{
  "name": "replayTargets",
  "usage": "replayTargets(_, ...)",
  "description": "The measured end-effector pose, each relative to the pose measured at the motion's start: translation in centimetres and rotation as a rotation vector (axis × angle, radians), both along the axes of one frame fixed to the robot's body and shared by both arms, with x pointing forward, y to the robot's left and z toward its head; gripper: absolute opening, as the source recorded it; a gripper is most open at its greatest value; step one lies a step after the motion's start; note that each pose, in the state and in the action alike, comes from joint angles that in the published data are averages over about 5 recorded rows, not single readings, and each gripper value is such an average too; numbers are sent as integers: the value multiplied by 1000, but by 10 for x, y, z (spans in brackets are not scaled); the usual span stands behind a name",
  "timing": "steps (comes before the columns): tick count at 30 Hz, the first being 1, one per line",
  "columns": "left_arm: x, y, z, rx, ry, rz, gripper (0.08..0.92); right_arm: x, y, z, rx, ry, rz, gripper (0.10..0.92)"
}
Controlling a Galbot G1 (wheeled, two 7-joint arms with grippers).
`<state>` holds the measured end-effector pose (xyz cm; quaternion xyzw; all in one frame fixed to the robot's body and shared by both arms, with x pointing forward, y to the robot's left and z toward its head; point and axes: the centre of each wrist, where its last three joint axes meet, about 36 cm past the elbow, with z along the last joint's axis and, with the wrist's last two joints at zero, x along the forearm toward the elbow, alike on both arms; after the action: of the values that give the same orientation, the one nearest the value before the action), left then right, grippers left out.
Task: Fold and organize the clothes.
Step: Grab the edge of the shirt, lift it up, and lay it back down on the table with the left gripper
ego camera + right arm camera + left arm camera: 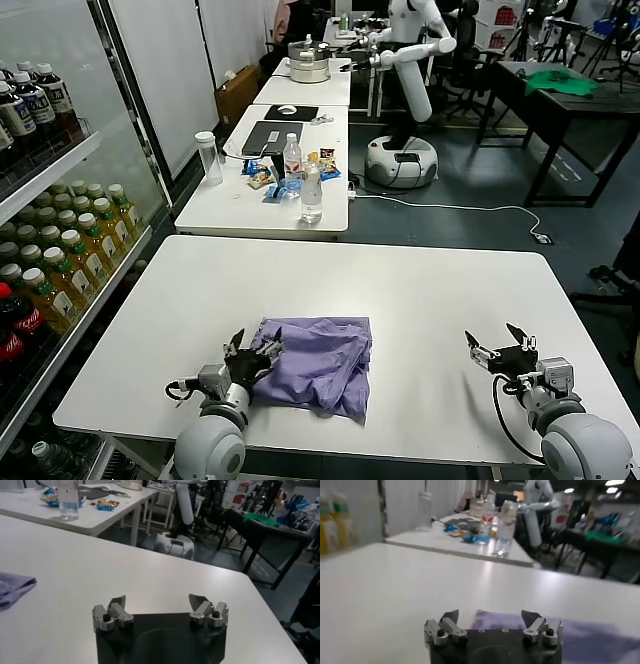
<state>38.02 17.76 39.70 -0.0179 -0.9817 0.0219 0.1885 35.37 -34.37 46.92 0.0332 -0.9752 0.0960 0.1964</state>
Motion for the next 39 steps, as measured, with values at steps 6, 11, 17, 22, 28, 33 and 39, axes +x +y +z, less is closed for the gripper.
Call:
replayTargets(6, -2, -1, -12, 87, 32, 0, 803, -1, 1, 2, 0, -5, 1, 823)
replayTargets(11, -7, -4, -17, 104, 67, -12, 673, -2, 0, 4, -3, -8, 1, 823)
replayTargets(17, -6, -2, -17, 91, 97, -18, 500, -3, 0, 6, -5, -11, 2, 823)
replayTargets(22, -3, 3, -15, 34, 129, -16, 361, -4, 0, 7, -4, -14, 2, 823)
replayTargets(28, 2, 12, -7, -102, 155, 0, 188, -6, 1, 8, -3, -15, 1, 823)
replayTargets(33, 9, 31, 5, -232, 161, 38, 107, -6, 1, 8, -2, -17, -1, 823)
replayTargets(39, 20, 71, 31, -389, 141, 95, 105, -5, 0, 9, 3, -21, -3, 823)
